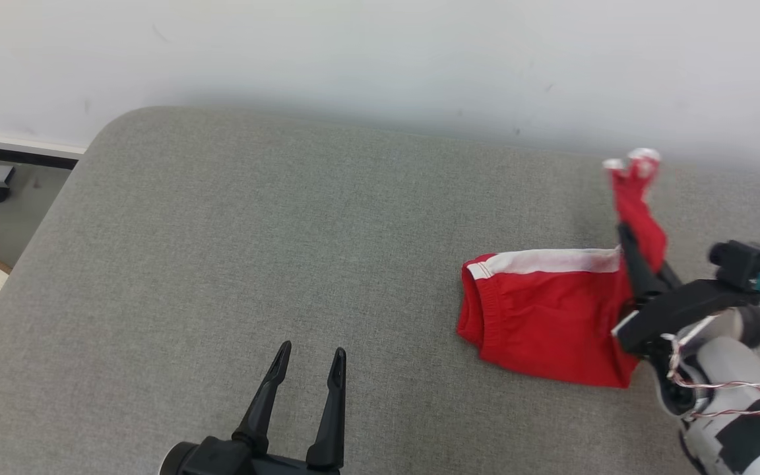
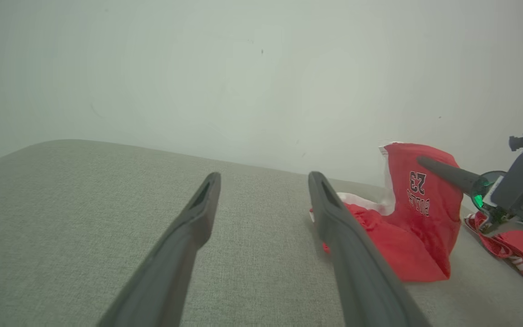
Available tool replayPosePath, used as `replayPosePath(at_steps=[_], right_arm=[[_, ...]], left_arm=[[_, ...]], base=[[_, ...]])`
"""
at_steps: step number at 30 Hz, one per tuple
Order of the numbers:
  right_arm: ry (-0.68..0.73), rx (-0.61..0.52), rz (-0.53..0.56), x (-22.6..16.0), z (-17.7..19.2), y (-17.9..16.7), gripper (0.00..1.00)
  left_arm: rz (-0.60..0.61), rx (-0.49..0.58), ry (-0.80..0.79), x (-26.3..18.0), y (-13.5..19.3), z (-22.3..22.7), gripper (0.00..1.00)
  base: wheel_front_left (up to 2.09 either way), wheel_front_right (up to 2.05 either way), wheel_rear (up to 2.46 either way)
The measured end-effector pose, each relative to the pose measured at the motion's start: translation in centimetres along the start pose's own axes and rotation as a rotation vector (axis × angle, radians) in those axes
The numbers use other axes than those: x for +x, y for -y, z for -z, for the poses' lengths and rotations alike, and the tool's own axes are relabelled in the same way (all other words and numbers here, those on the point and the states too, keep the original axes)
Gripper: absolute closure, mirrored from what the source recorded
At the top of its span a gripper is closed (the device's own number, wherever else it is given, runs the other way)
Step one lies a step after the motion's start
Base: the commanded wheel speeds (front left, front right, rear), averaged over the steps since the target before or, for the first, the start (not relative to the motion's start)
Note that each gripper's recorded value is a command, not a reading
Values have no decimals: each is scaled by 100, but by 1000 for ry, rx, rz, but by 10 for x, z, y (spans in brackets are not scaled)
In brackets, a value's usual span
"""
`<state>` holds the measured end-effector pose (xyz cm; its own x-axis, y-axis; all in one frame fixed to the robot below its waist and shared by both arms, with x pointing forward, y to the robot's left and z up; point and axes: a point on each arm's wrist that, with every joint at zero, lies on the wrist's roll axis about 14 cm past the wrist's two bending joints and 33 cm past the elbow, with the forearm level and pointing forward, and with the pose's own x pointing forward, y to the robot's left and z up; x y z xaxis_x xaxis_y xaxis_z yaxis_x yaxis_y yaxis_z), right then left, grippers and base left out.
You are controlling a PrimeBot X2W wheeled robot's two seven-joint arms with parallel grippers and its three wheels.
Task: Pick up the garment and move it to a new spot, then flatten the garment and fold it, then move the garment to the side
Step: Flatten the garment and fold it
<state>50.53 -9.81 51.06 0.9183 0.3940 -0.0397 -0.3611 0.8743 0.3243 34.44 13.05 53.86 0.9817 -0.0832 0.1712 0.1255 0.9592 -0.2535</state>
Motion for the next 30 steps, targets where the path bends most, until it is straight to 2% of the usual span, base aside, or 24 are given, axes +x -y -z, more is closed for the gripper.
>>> replayPosePath(at_steps=[9,19,25,26,28,30], right_arm=[[-170,-86,-202,-13,58,-62,100],[-196,-77,-296,-30,76,-92,100],[-256,-85,-305,-46,90,-94,99],[-262,-86,-305,-47,91,-94,78],[-276,-80,-315,-51,95,-100,74],[-296,-75,-333,-55,101,-108,51]], left_arm=[[-10,-1,-11,2,-3,4,0],[-19,3,-14,4,-6,5,0],[-4,9,-8,7,-4,3,0],[1,10,-4,9,-3,2,0],[6,9,-1,9,-1,1,0],[9,9,2,9,0,1,0]], base=[[0,0,0],[0,0,0],[0,0,0],[0,0,0],[0,0,0],[0,0,0]])
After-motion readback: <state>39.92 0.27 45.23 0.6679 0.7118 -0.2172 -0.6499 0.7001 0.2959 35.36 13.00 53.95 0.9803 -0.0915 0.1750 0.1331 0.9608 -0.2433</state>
